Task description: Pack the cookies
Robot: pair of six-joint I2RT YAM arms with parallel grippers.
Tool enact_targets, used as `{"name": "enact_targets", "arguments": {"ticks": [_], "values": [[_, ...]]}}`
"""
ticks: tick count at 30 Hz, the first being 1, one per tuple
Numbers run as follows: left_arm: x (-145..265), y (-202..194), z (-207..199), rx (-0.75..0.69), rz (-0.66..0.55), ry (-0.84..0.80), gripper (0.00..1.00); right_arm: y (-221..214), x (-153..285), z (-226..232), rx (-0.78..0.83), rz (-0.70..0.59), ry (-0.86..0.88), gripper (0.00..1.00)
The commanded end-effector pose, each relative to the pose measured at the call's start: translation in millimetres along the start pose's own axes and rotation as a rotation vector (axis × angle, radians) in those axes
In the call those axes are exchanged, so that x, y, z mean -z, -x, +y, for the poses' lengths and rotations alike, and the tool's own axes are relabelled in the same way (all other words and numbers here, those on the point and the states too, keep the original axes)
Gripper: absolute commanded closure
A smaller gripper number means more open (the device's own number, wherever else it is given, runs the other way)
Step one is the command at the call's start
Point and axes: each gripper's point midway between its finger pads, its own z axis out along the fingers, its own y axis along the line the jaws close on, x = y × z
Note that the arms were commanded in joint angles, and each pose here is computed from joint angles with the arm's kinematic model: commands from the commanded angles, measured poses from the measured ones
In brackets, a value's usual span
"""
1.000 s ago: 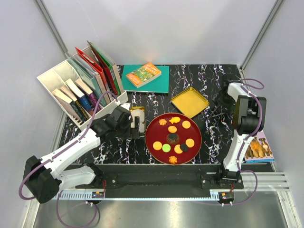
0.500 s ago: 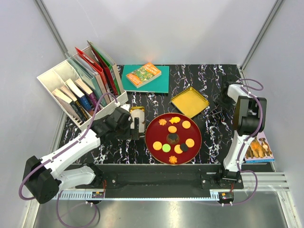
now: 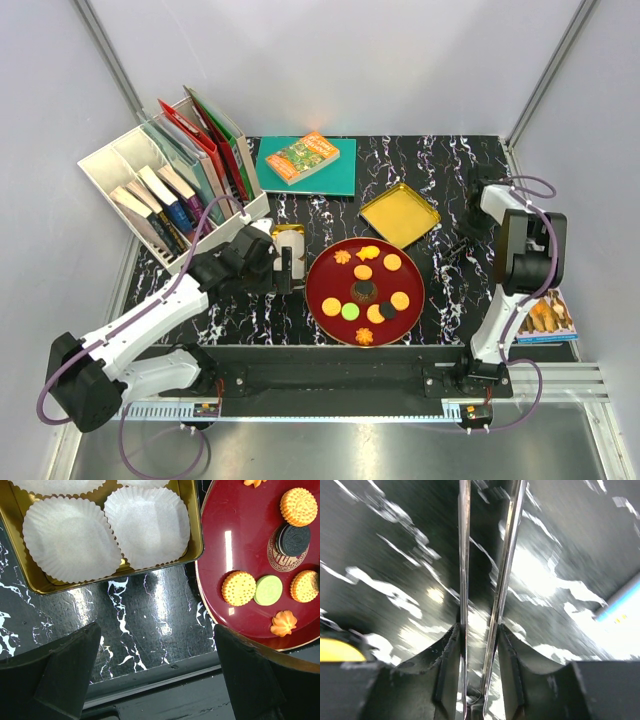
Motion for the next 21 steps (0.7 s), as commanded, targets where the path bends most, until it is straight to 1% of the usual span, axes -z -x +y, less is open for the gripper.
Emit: {"name": "enact_targets", "arguments": {"ticks": [1, 3, 4, 6, 7, 8, 9, 11, 12, 13, 16, 19, 21], "values": [[2, 6, -5, 0.004, -0.013, -0.017, 0.01, 5, 44, -16, 0.021, -0.026, 0.023, 0.62], [0, 5, -7, 0.004, -0.007, -0.024, 0.01, 6, 60, -12, 0.021, -0.029, 0.074, 0.66], [-1, 5, -8, 0.005, -0.004, -0.028, 0.01, 11, 76, -10, 0.015, -0.054, 0.114, 0.68], [-1, 5, -10, 0.008, -0.001, -0.039, 0.01, 7, 91, -7, 0.02, -0.051, 0.175, 0.73], [-2, 5, -11, 0.009, -0.001, -0.042, 0.01, 11, 108, -7, 0.015, -0.08, 0.217, 0.76], [-2, 5, -11, 0.013, -0.001, -0.045, 0.01, 6, 113, -8, 0.019, -0.077, 0.235, 0.81], [-2, 5, -12, 0.015, -0.002, -0.048, 0.01, 3, 121, -5, 0.024, -0.069, 0.274, 0.84], [-3, 4, -14, 0.02, 0.002, -0.059, 0.01, 1, 140, -5, 0.055, -0.081, 0.337, 0.94], [-4, 4, -15, 0.021, 0.002, -0.06, 0.01, -5, 148, 0, 0.075, -0.062, 0.386, 0.96], [-4, 4, -16, 0.024, 0.005, -0.064, 0.01, -5, 157, -1, 0.086, -0.075, 0.403, 0.99], [-6, 4, -18, 0.033, 0.01, -0.074, 0.01, -20, 176, 0, 0.171, -0.037, 0.445, 1.0], [-8, 2, -20, 0.044, 0.017, -0.083, 0.01, -33, 192, -2, 0.25, -0.03, 0.452, 1.0], [-9, 2, -23, 0.052, 0.017, -0.094, 0.01, -48, 199, -4, 0.305, -0.001, 0.451, 1.0]]}}
